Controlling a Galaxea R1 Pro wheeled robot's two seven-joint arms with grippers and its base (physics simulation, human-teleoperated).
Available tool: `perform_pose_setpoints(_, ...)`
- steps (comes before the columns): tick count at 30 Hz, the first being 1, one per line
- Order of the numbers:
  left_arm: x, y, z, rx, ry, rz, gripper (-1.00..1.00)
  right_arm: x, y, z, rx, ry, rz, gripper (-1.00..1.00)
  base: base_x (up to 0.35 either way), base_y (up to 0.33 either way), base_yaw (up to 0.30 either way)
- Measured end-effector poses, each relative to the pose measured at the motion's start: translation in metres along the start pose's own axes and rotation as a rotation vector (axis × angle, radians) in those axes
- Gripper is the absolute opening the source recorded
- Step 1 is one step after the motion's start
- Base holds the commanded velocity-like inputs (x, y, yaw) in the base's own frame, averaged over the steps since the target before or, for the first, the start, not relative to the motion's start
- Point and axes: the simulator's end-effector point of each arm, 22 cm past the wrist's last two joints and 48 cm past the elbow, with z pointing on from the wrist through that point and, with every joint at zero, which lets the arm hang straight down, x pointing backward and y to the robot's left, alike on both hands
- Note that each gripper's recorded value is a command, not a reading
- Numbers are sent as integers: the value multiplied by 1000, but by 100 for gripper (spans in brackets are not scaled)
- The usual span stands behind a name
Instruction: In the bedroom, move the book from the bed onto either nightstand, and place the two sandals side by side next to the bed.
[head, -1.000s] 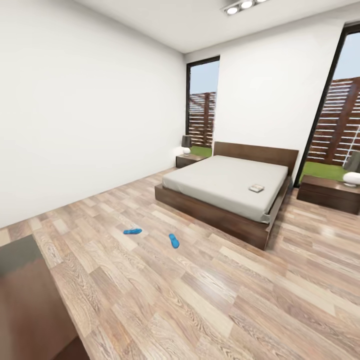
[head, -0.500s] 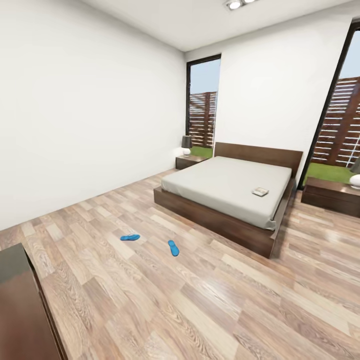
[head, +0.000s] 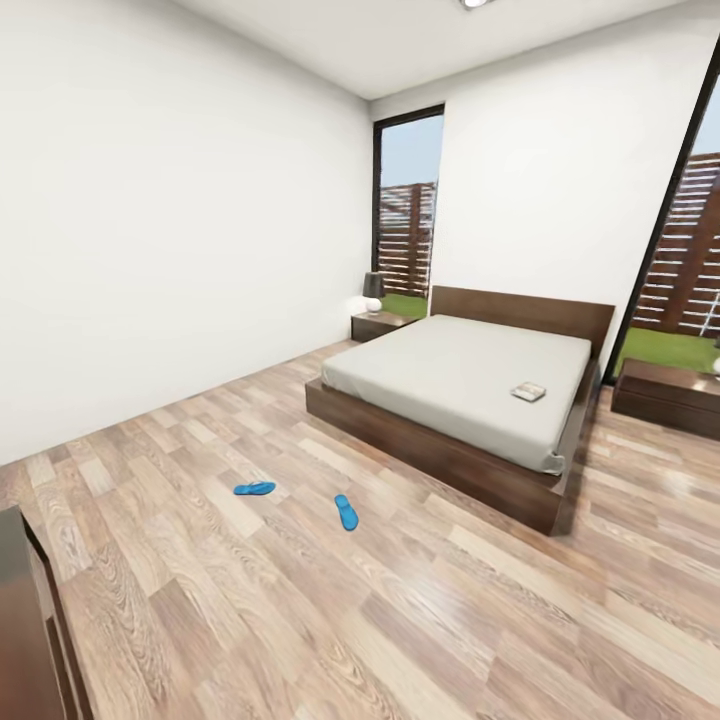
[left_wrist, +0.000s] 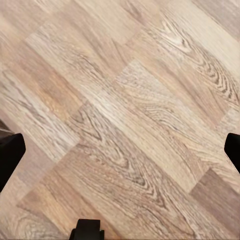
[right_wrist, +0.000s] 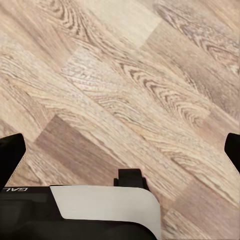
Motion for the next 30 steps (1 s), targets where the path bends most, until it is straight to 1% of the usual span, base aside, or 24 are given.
perform_pose_setpoints(25, 0, 0, 0, 0, 0, 0, 100, 0, 0, 0, 0, 0, 0, 100, 258, 0, 1)
perform_pose_setpoints(30, 0, 0, 0, 0, 0, 0, 100, 0, 0, 0, 0, 0, 0, 100, 243, 0, 125)
